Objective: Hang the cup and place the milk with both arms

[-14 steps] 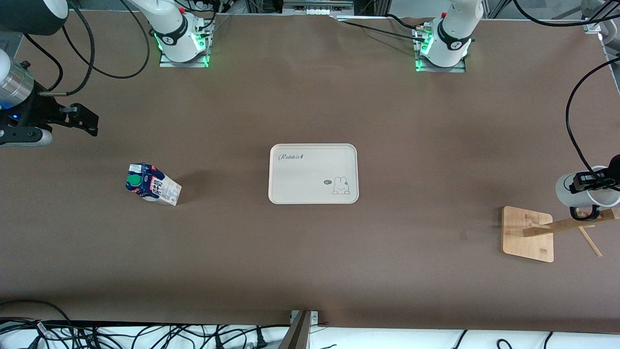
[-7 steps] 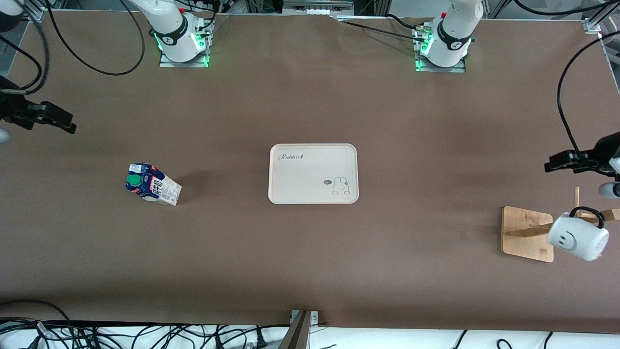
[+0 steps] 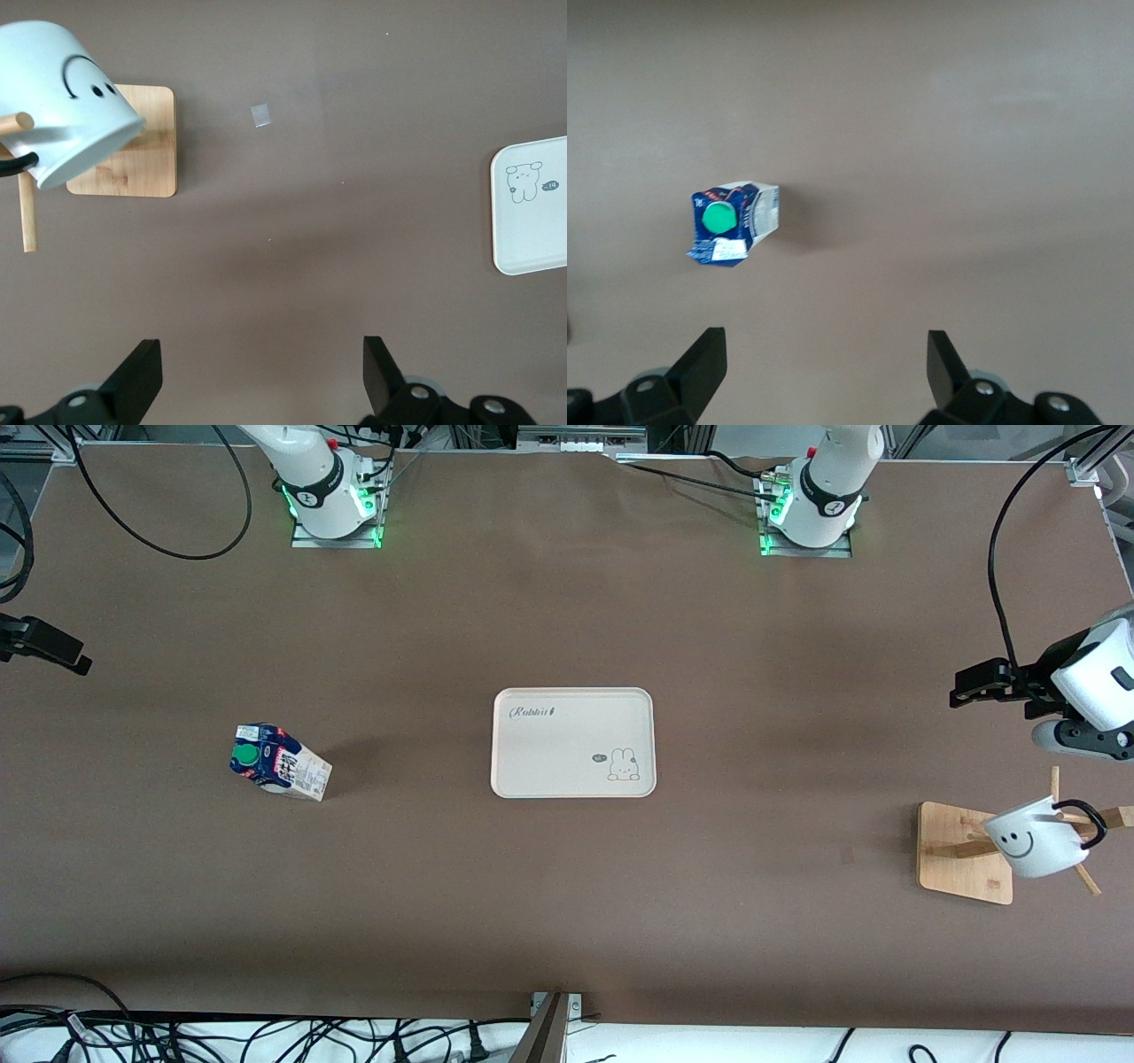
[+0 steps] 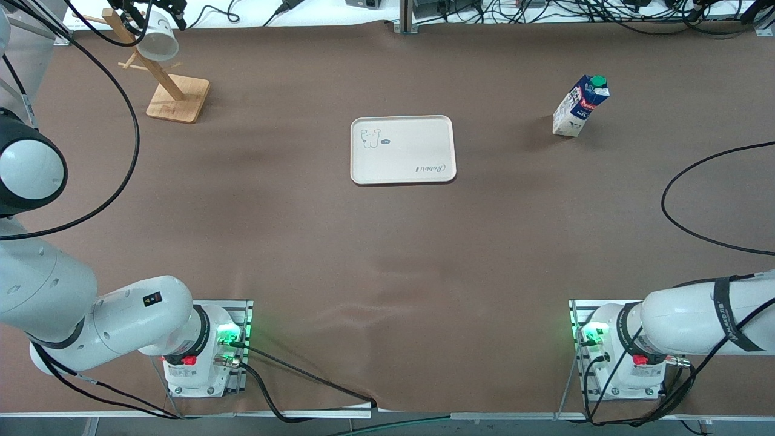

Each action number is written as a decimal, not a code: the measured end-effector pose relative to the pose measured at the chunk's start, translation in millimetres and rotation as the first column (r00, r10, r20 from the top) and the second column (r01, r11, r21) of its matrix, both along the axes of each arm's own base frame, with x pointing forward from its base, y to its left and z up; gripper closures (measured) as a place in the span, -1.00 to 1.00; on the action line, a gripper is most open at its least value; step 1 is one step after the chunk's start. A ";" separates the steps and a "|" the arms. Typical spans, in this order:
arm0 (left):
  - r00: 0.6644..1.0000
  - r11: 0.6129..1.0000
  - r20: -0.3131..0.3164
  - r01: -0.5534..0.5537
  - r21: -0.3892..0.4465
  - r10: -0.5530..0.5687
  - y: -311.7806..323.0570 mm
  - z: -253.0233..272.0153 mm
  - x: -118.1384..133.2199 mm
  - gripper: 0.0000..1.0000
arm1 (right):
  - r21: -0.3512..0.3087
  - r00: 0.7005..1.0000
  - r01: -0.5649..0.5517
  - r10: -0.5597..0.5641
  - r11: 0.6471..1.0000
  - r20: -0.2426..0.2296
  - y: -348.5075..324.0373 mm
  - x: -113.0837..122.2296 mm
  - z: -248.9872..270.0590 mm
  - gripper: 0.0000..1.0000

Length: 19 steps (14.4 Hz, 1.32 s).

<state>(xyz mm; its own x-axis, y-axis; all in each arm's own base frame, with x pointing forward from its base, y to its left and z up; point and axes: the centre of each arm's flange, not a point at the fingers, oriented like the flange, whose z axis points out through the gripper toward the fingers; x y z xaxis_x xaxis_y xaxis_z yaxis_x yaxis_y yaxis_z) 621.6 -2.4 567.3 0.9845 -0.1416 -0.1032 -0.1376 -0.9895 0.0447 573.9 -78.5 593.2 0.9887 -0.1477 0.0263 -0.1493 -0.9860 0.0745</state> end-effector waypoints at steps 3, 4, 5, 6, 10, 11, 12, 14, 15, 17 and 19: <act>0.999 0.998 0.054 0.000 0.065 -0.004 -29.1 9.4 -12.4 -1.00 | -0.009 1.000 -0.009 0.009 1.000 0.020 3.3 -1.2 7.7 -1.00; 0.996 0.997 0.085 -0.005 0.077 -0.002 -33.4 11.6 -18.7 -1.00 | -0.010 1.000 -0.009 0.009 1.000 0.026 3.3 -2.9 11.3 -1.00; 0.993 0.997 0.114 -0.016 0.074 0.008 -33.3 13.3 -25.5 -1.00 | -0.010 0.999 -0.009 0.009 1.000 0.032 3.4 -4.4 14.5 -1.00; 0.989 0.997 0.144 -0.030 0.071 0.019 -30.1 14.9 -34.1 -1.00 | -0.010 0.999 -0.009 0.009 1.000 0.036 3.4 -5.4 16.8 -1.00; 0.982 0.997 0.190 -0.026 0.073 0.012 -24.2 22.8 -69.3 -1.00 | -0.010 0.999 -0.012 0.013 1.000 0.038 4.9 -5.5 17.7 -1.00; 0.982 0.997 0.190 -0.006 0.074 -0.008 -28.4 24.5 -74.2 -1.00 | -0.010 0.999 -0.015 0.015 1.000 0.038 6.2 -5.2 17.4 -1.00; 0.982 0.997 0.186 0.009 0.075 -0.023 -32.7 25.1 -76.8 -1.00 | -0.009 0.999 -0.017 0.017 1.000 0.037 7.5 -4.7 16.7 -1.00; 0.984 0.997 0.176 0.024 0.077 -0.038 -36.4 24.2 -77.8 -1.00 | 0.008 0.999 -0.019 0.019 1.000 0.036 12.1 -3.3 14.7 -1.00; 0.984 0.997 0.175 0.025 0.077 -0.039 -35.9 23.9 -76.8 -1.00 | 0.033 0.999 -0.018 0.017 0.999 0.037 15.4 -2.5 13.6 -1.00; 0.984 0.997 0.173 0.024 0.077 -0.037 -35.3 22.8 -73.2 -1.00 | 0.103 0.999 -0.012 0.008 0.995 0.037 21.5 -0.1 9.4 -1.00; 0.986 0.997 0.163 0.023 0.077 -0.036 -34.7 23.2 -69.6 -1.00 | 0.122 1.000 -0.010 0.006 0.993 0.030 23.2 2.2 4.4 -1.00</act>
<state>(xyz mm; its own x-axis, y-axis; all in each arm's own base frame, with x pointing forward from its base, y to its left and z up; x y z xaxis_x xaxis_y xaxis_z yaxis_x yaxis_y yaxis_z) 552.0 -37.1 590.6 0.9845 -0.1687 0.0476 -0.1661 -0.9846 -0.0544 576.1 -55.3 597.6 0.9889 -0.1437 0.0380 -0.1417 -0.9886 -0.0504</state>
